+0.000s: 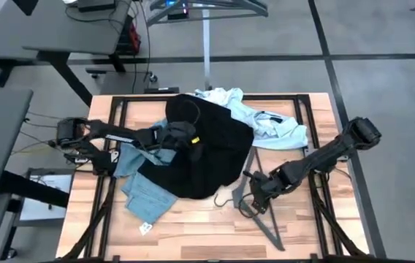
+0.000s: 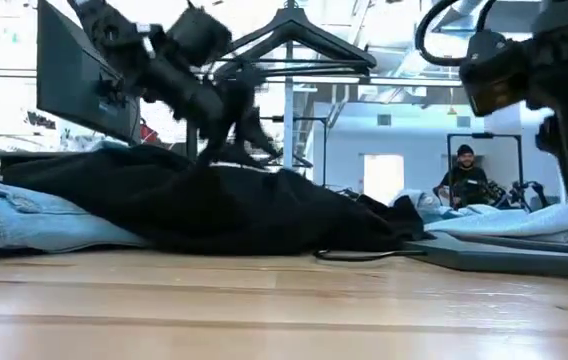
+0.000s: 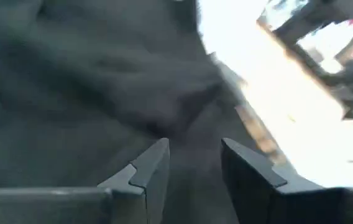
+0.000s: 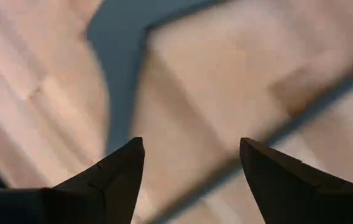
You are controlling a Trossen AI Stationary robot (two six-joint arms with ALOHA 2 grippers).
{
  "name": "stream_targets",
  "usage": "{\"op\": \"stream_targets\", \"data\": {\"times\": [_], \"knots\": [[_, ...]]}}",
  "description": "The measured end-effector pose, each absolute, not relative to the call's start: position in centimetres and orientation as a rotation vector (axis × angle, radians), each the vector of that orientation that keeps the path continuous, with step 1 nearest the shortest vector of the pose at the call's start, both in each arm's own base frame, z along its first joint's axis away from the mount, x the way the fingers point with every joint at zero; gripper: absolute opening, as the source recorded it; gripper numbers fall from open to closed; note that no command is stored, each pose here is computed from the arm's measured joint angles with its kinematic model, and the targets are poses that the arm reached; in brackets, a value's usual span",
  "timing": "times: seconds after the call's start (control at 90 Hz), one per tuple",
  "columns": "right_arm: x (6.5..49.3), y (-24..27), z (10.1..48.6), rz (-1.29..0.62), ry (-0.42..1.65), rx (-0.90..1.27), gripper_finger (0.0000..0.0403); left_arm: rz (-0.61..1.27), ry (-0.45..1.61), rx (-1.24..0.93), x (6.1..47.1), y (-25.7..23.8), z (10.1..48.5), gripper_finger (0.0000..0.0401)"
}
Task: Hang clothes
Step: Hang the grey hanger on the rack
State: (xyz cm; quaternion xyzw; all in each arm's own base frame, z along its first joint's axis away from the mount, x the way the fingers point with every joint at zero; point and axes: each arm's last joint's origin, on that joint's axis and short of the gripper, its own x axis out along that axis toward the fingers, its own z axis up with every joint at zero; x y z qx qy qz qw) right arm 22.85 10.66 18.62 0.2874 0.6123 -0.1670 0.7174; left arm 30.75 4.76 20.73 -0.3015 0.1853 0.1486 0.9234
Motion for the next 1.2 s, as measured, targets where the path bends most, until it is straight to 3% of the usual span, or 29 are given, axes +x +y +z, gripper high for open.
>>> {"op": "stream_targets", "data": {"times": [0.2, 0.556, 0.856, 1.2], "knots": [[20.7, 10.0, 19.2, -0.498, 1.336, 0.543, 0.0249, 0.103, 0.231, -0.650, 31.9, -1.4, 24.2, 0.0127], [20.2, 9.7, 15.0, -0.513, 1.263, 0.696, 0.0249, 0.053, 0.409, -0.656, 38.8, -10.5, 16.8, 0.0127], [19.6, 10.3, 13.9, -0.534, 1.216, 0.812, 0.0249, 0.061, 0.532, -0.644, 43.3, -12.0, 11.2, 0.0127], [18.6, 13.2, 13.8, -0.531, 1.137, 0.942, 0.0249, 0.132, 0.694, -0.575, 43.8, -9.8, 9.7, 0.0127]]}}
